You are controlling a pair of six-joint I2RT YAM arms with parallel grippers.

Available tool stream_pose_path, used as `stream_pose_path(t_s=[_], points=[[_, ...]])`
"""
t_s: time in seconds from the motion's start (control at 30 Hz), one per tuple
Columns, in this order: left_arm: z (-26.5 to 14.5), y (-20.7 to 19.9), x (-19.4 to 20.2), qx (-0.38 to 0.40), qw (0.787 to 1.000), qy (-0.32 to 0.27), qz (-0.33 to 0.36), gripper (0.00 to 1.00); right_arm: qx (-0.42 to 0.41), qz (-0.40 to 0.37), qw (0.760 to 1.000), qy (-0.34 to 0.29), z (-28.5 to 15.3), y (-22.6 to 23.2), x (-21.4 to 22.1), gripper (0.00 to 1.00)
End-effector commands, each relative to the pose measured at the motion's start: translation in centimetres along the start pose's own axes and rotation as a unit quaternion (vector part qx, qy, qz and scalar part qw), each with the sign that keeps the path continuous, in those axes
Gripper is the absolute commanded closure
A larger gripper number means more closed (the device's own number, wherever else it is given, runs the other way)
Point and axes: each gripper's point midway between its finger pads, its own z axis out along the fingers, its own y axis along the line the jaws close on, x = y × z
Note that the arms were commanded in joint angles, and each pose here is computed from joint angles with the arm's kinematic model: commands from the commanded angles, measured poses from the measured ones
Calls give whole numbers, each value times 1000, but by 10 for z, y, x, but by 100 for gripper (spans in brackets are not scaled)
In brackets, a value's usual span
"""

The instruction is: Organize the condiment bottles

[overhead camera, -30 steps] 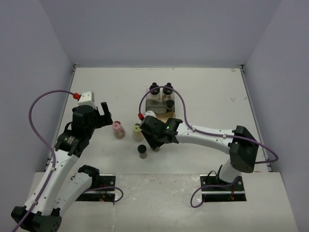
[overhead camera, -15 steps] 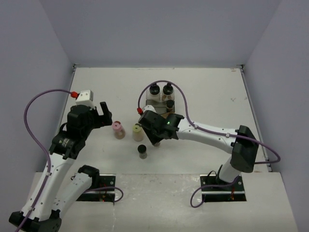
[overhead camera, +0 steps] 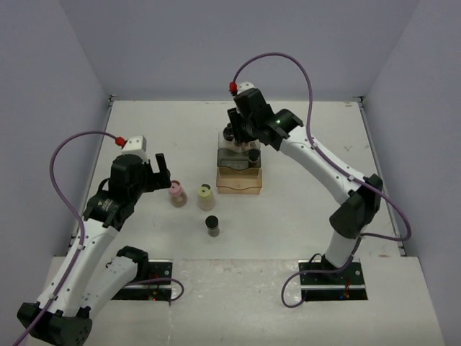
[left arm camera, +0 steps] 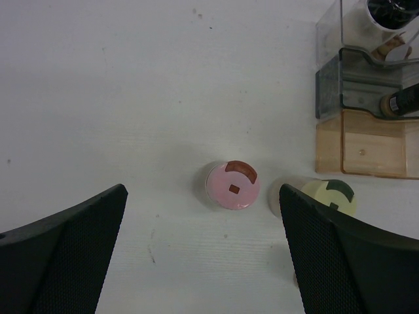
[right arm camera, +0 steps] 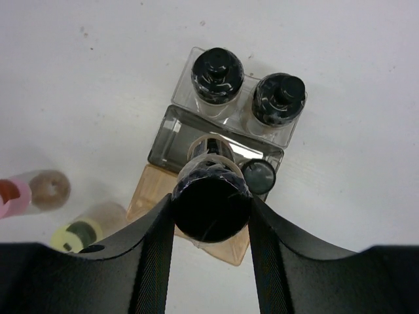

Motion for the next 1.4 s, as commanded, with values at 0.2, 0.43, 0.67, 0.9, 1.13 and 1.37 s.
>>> stream_pose_path(t_s=[0.2, 0.43, 0.67, 0.9, 1.13, 1.37], points=[[-1, -7, -16, 15, 999, -37, -11, 0, 3, -20, 999, 48, 86, -13, 21, 87], [-3, -7, -16, 17, 999, -39, -11, 0, -10, -14, 998, 65, 96, -9, 44, 87], [-4, -6, -17, 16, 999, -44, -13, 0, -13, -18, 996, 92, 110, -7, 65, 86], [-4, -6, -17, 17, 999, -43, -12, 0, -8, -21, 994, 110, 122, -8, 79, 68], [-5, -6, -18, 17, 999, -44, -11, 0, -2, -29, 992, 122, 129, -9, 89, 64], [-6, -10, -21, 25, 999, -43, -3, 0, 2, -31, 991, 132, 130, -11, 94, 47]])
